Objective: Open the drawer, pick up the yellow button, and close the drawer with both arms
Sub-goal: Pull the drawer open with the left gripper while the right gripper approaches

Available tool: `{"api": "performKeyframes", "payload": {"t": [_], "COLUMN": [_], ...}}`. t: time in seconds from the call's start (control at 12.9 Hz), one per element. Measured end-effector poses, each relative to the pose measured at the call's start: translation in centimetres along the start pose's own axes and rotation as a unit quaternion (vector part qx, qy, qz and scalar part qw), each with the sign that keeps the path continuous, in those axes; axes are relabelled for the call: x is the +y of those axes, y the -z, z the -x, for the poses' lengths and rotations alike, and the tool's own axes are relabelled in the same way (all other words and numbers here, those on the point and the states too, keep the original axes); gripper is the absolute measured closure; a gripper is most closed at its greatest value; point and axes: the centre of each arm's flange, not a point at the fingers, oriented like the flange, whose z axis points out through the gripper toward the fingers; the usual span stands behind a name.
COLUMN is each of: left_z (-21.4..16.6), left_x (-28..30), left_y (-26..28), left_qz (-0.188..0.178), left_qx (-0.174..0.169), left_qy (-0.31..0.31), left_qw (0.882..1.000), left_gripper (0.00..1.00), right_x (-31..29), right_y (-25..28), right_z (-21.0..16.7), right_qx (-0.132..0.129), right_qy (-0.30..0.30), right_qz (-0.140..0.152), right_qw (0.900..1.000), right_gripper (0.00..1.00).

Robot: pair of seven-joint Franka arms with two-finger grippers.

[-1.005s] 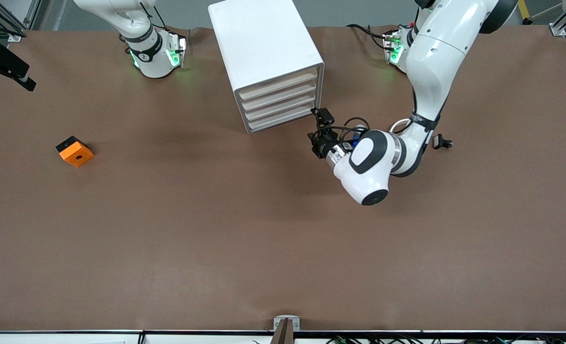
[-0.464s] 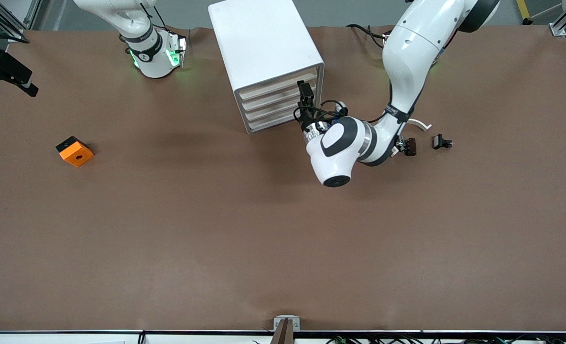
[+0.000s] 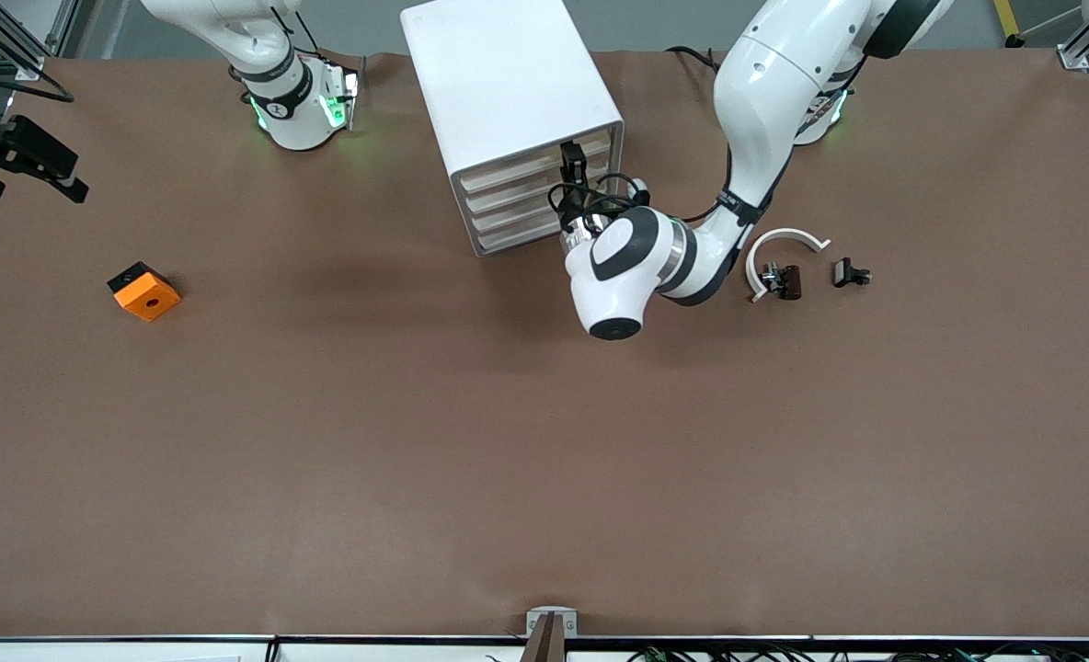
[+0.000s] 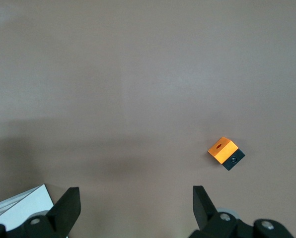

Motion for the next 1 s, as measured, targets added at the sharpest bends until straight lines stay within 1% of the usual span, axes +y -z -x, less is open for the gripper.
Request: {"api": "performKeyframes", "payload": {"t": [0.08,0.15,0.23,0.31,0.39,0.62,0.93,1.0], "left_z": [0.3,0.5,0.7,0.7,0.5,-0.9,-5.1,-6.1], "left_x": [-0.1,-0.1,-0.1,0.0,0.0,0.5,1.6,1.8], "left_y": [-0.5,-0.9,-1.2,-1.2,-1.0,1.2,7.8,9.3], "left_qz": [0.0,-0.001,-0.001,-0.001,-0.004,-0.003,0.015,0.02], "left_qx": [0.005,0.009,0.011,0.011,0.009,-0.009,-0.075,-0.091], "left_qy": [-0.001,-0.001,-0.001,-0.001,0.002,0.009,0.013,0.013], "left_qw": [1.0,1.0,1.0,1.0,1.0,1.0,0.997,0.996], "left_gripper": [0.59,0.6,0.7,0.84,0.92,0.92,0.92,0.92], "right_x": [-0.5,-1.1,-2.1,-3.5,-5.1,-11.6,-21.1,-23.5], "right_y": [-0.4,-0.7,-0.9,-1.0,-1.1,-1.4,-2.2,-2.7], "right_z": [-0.1,-0.2,-0.2,-0.1,0.1,1.8,5.4,6.3], "right_qx": [-0.006,-0.01,-0.012,-0.014,-0.015,-0.026,-0.036,-0.039], "right_qy": [0.002,-0.002,-0.011,-0.026,-0.046,-0.128,-0.23,-0.255], "right_qz": [0.001,0.0,0.001,0.001,0.001,0.006,0.017,0.02], "right_qw": [1.0,1.0,1.0,1.0,0.999,0.991,0.972,0.966], "right_gripper": [0.0,0.0,0.0,0.0,0.0,0.0,0.0,0.0]}}
